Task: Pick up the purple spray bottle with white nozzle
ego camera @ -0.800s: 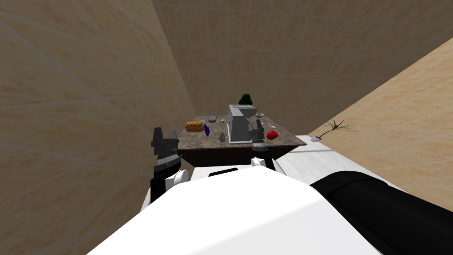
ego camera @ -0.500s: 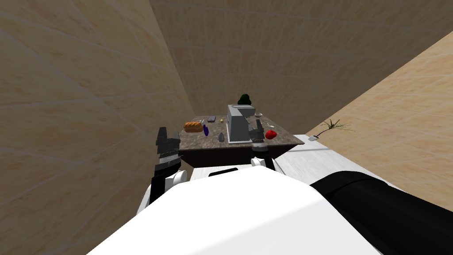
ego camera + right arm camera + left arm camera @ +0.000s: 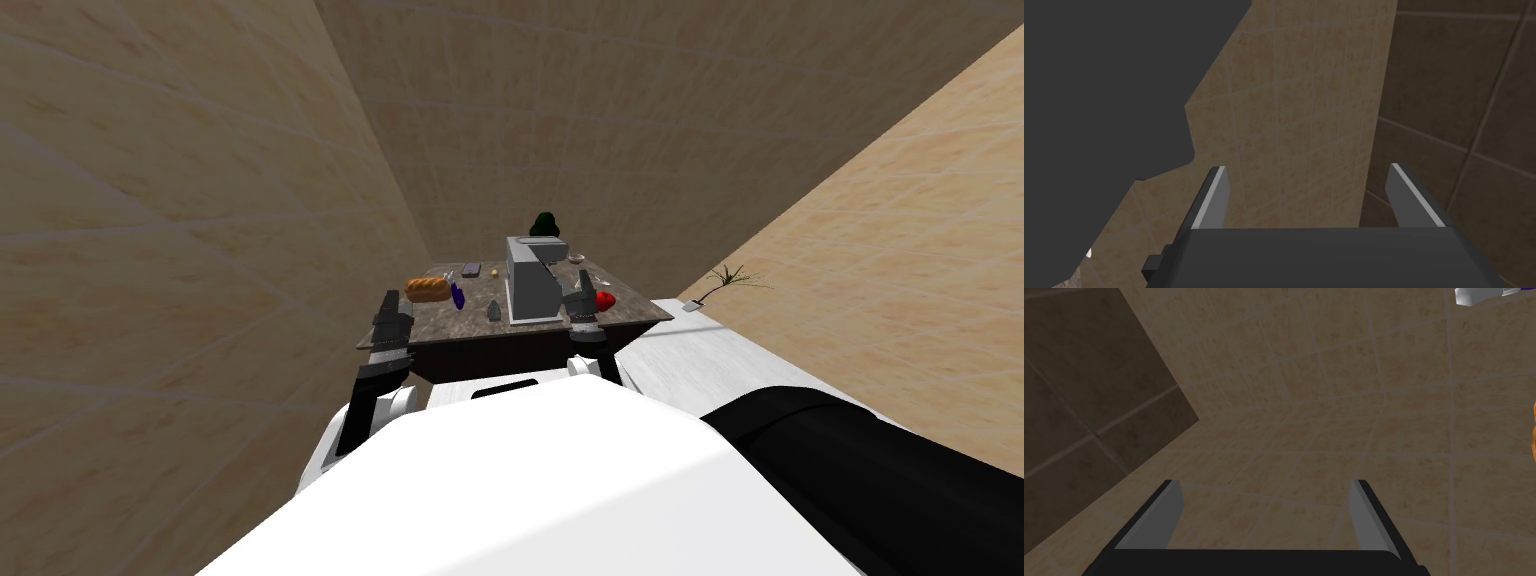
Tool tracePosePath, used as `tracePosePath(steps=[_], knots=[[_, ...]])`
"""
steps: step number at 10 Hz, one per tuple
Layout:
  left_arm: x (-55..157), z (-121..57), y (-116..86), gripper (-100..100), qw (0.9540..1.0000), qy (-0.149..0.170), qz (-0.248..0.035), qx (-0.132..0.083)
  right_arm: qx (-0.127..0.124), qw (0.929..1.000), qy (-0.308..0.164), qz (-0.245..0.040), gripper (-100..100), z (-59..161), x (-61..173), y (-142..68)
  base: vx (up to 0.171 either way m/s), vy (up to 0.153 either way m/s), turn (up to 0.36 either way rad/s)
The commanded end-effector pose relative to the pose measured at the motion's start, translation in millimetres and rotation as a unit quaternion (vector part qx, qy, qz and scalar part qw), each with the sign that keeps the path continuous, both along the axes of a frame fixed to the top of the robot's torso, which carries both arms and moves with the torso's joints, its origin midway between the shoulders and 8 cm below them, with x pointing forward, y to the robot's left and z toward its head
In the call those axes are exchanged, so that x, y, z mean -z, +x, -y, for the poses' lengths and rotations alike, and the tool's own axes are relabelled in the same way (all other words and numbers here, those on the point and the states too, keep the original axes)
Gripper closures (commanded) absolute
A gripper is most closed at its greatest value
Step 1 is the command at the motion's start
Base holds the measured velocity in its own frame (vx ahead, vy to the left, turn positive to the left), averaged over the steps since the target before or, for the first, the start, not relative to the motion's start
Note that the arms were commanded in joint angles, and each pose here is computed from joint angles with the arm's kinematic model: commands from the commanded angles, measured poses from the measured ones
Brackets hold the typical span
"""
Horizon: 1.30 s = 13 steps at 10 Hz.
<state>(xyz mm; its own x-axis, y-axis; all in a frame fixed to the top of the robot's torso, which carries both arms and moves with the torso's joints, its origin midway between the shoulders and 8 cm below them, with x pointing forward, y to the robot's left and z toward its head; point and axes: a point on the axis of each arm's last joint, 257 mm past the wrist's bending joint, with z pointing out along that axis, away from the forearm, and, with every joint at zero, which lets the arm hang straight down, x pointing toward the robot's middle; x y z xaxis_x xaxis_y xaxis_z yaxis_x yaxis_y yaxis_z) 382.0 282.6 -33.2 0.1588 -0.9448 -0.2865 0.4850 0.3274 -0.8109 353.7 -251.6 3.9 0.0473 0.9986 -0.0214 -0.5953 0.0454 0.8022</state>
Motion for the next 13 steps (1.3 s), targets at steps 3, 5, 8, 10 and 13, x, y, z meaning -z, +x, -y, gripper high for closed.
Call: tracePosePath(steps=[3,5,8,10,13], knots=[[37,-3.7,20,-100,0.9969,0.055,-0.055,-0.009,0.0,1.0,0.0,0.0,0,0,0,0,0.005,-0.032,-0.101],[56,-8.2,29,-100,0.9928,0.085,-0.083,-0.015,0.0,1.0,0.0,0.0,0,0,0,0,0.006,-0.036,-0.119],[83,-17.7,40,-100,0.9839,0.129,-0.121,-0.025,0.0,1.0,0.0,0.0,0,0,0,0,0.006,-0.035,-0.096],[100,-25.5,47,-100,0.9763,0.158,-0.145,-0.032,0.0,1.0,0.0,0.0,0,0,0,0,0.007,-0.029,-0.104],[128,-44.9,57,-100,0.9572,0.215,-0.187,-0.048,0.0,1.0,0.0,0.0,0,0,0,0,0.007,-0.031,-0.102]])
